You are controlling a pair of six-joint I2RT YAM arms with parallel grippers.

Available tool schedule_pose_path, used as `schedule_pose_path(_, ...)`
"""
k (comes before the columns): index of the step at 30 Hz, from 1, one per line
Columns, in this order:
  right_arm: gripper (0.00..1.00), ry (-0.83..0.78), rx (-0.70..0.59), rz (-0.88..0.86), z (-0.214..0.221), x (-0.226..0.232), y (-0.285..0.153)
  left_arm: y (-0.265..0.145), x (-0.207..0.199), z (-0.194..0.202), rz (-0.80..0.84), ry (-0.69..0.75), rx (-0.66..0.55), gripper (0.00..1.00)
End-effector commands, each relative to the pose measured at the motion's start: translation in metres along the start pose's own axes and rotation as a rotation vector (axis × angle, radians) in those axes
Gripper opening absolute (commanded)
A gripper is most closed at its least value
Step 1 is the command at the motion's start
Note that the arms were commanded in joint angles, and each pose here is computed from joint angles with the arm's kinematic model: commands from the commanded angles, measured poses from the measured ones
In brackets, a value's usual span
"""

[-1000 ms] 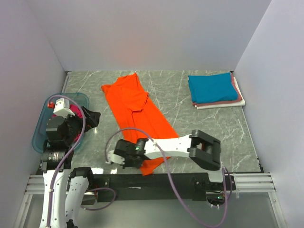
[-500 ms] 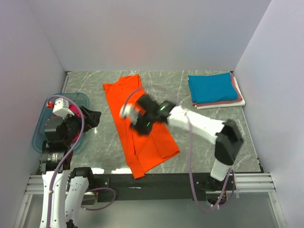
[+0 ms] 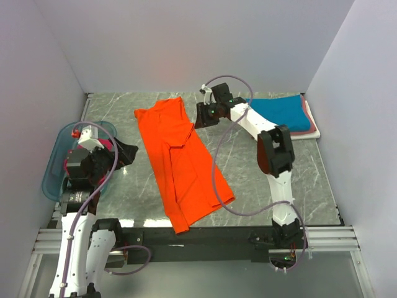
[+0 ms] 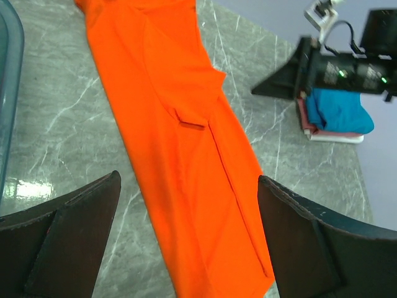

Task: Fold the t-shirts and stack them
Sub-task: Fold the tshirt

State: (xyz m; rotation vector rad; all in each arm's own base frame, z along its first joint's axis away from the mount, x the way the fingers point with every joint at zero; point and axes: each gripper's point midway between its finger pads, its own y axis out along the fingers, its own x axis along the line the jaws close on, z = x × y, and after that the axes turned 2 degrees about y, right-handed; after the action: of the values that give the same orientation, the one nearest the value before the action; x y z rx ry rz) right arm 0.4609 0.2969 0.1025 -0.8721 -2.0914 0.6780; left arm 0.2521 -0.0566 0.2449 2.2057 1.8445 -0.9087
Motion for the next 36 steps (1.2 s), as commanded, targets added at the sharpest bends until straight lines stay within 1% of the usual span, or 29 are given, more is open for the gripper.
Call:
schedule_pose_path(1,0.49,0.112,-0.087,-0.037,-0.04,0.012,0.015,0.004,-0.006,-0.003,0.055,0.058,-0.024,0.97)
schedule_pose_path(3,0.49,0.141,-0.112,-0.041,-0.054,0.01,0.021,0.004,-0.007,-0.002,0.064,0.064,-0.019,0.97)
schedule_pose_path(4,0.49,0.159,-0.101,-0.026,-0.05,0.001,0.032,0.004,-0.007,-0.002,0.069,0.073,-0.022,0.97)
schedule_pose_path(9,0.49,0.177,-0.125,0.008,-0.058,-0.012,0.048,0.005,-0.011,0.001,0.1,0.078,-0.015,0.97)
schedule_pose_path(16,0.5,0.225,-0.105,0.03,-0.048,-0.025,0.067,0.001,-0.013,0.0,0.108,0.08,-0.03,0.97)
schedule_pose_path(26,0.5,0.251,-0.104,0.037,-0.046,-0.031,0.077,0.002,-0.012,0.0,0.104,0.076,-0.03,0.97)
schedule_pose_path(28,0.48,0.251,-0.109,0.03,-0.048,-0.03,0.077,0.002,-0.012,0.0,0.102,0.076,-0.031,0.97)
schedule_pose_path(30,0.43,0.249,-0.112,0.019,-0.049,-0.029,0.078,0.002,-0.012,0.0,0.102,0.075,-0.03,0.97)
schedule_pose_path(32,0.41,0.25,-0.109,0.011,-0.05,-0.027,0.078,0.003,-0.012,0.001,0.103,0.074,-0.025,0.97)
schedule_pose_path(36,0.42,0.255,-0.107,0.026,-0.047,-0.031,0.079,0.003,-0.012,0.001,0.103,0.074,-0.025,0.97)
